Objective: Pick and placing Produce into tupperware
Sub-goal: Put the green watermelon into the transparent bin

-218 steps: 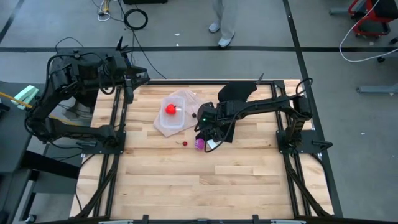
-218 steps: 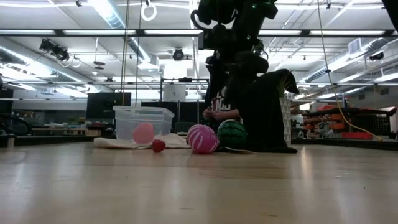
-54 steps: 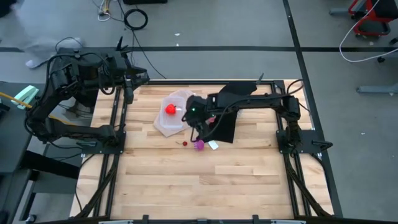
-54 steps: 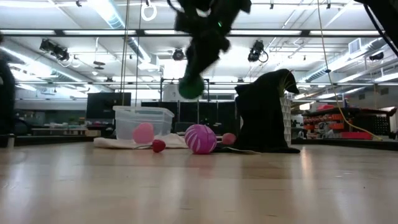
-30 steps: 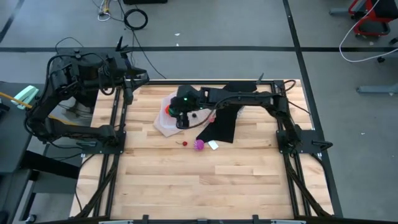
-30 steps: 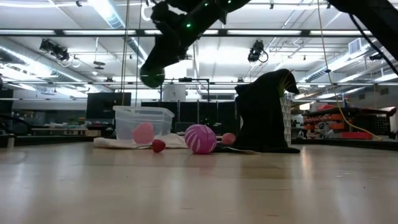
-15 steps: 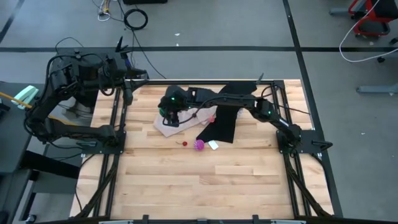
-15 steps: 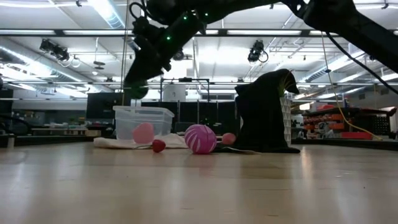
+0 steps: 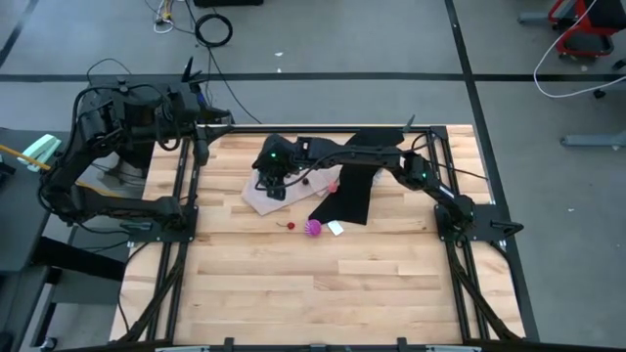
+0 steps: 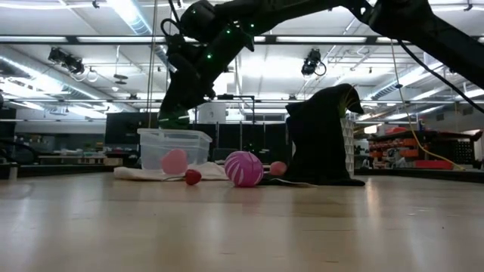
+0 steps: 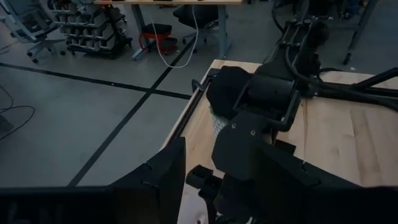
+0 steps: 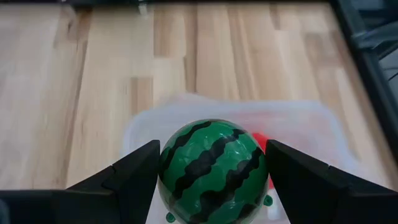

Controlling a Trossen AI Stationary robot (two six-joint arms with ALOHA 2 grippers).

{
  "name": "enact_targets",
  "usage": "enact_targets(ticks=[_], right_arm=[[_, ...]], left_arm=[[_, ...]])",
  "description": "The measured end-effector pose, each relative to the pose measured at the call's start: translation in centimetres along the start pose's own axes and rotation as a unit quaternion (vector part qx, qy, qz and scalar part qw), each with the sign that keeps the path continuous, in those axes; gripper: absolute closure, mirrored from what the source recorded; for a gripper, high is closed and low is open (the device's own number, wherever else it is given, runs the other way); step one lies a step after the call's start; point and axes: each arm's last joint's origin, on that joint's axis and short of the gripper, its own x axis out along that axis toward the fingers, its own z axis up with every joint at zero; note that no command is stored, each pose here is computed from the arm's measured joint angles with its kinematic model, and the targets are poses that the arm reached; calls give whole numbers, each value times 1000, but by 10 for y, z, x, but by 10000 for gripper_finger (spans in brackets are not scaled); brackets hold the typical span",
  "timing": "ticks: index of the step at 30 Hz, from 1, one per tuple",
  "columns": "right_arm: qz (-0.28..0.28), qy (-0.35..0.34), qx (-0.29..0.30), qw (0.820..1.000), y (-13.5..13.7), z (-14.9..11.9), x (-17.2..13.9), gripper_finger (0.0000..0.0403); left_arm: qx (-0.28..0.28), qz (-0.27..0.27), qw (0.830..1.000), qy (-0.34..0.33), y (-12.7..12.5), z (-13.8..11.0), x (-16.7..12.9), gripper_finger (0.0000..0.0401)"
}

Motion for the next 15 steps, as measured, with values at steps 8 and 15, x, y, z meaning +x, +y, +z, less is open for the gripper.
enact_targets(ticks=[8,15], right_arm=[[12,3,9,1000,2,-3,3,114],[31,-5,17,999,3,-2,3,114]], left_arm=[[0,0,1000,0,0,0,0,216],[0,0,1000,0,0,0,0,222]])
